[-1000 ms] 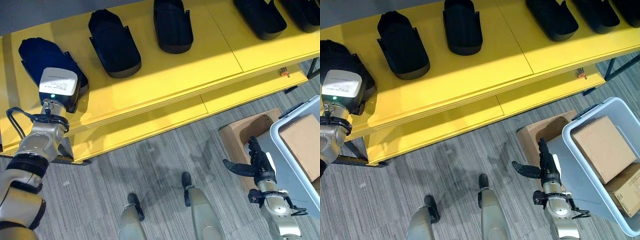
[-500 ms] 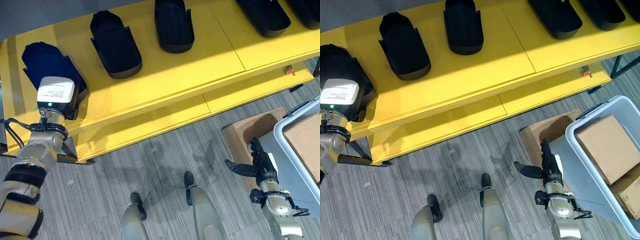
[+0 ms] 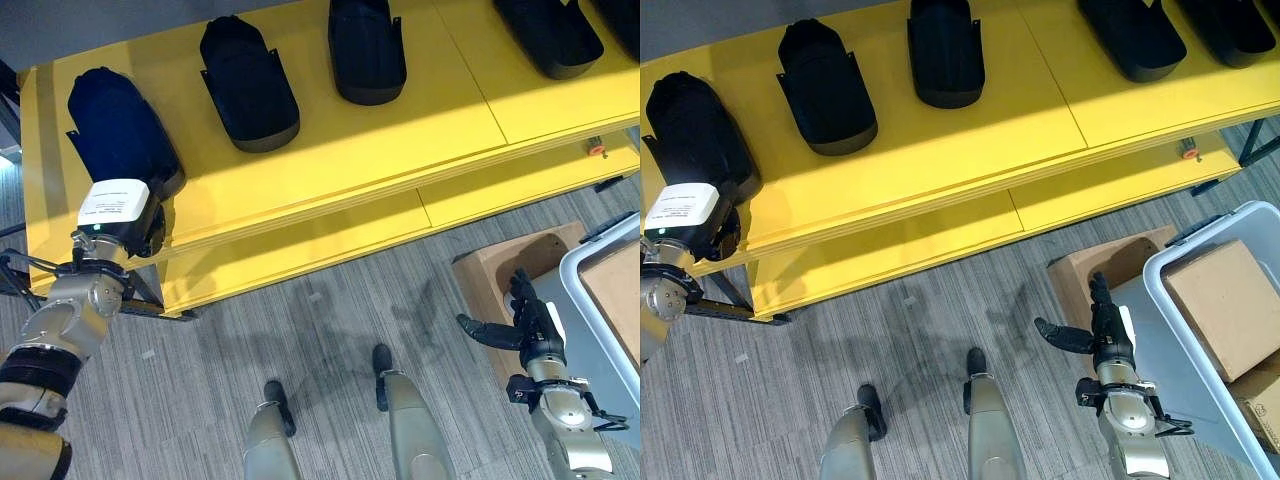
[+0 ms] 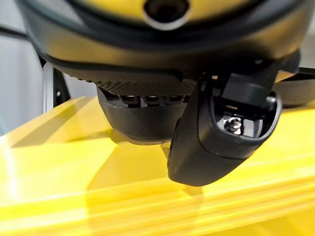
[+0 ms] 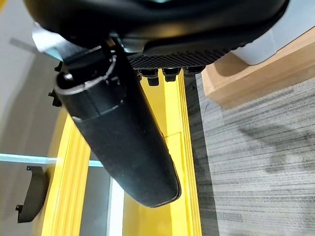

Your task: Move parts from the plastic box to the shelf.

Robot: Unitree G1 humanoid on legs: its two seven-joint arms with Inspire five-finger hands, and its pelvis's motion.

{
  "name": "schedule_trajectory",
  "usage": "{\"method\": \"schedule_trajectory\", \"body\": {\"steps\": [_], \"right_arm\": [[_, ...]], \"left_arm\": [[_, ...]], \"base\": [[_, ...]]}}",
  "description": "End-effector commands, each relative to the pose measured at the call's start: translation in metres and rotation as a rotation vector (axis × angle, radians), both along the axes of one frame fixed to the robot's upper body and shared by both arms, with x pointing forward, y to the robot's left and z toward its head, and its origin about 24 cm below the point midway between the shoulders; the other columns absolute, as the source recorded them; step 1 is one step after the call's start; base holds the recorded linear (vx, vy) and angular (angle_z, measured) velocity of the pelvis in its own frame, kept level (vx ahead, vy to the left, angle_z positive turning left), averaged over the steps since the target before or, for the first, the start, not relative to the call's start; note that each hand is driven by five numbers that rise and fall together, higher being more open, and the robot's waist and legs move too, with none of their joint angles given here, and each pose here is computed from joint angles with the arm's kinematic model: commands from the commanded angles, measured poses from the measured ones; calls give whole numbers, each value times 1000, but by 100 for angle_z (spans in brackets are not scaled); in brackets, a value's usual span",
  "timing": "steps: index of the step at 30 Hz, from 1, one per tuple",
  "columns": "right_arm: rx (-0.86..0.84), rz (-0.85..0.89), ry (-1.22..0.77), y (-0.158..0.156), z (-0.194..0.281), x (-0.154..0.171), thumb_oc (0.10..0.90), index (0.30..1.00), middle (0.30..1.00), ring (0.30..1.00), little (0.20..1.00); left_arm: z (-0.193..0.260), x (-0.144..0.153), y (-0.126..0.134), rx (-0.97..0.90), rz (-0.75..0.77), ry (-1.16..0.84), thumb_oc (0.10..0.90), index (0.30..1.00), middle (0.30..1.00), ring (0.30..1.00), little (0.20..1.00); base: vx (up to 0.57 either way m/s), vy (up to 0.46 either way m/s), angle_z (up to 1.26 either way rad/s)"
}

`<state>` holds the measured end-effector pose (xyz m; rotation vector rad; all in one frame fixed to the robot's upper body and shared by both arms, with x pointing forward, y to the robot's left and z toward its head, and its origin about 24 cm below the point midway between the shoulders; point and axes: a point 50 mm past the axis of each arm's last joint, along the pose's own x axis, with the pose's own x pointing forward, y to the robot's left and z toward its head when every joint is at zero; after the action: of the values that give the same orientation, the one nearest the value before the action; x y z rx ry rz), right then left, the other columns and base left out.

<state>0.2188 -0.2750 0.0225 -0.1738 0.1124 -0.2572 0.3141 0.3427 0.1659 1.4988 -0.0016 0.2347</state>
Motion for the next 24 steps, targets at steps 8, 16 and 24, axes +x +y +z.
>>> {"method": "schedule_trajectory", "body": {"steps": [8, 16, 24], "right_arm": [[-23, -33, -170, -15, 37, -3, 900, 1000, 1000, 1000, 1000], [-26, -42, -154, -16, 35, -4, 900, 1000, 1000, 1000, 1000], [-51, -34, -132, -16, 33, -4, 900, 1000, 1000, 1000, 1000]], "left_arm": [[17, -14, 27, -240, 80, -49, 900, 1000, 1000, 1000, 1000], [10, -14, 26, -308, 89, -77, 900, 1000, 1000, 1000, 1000], [31, -16, 37, -52, 136, -36, 900, 1000, 1000, 1000, 1000]], "base": [[2, -1, 2], [0, 0, 0], [0, 0, 0]]}}
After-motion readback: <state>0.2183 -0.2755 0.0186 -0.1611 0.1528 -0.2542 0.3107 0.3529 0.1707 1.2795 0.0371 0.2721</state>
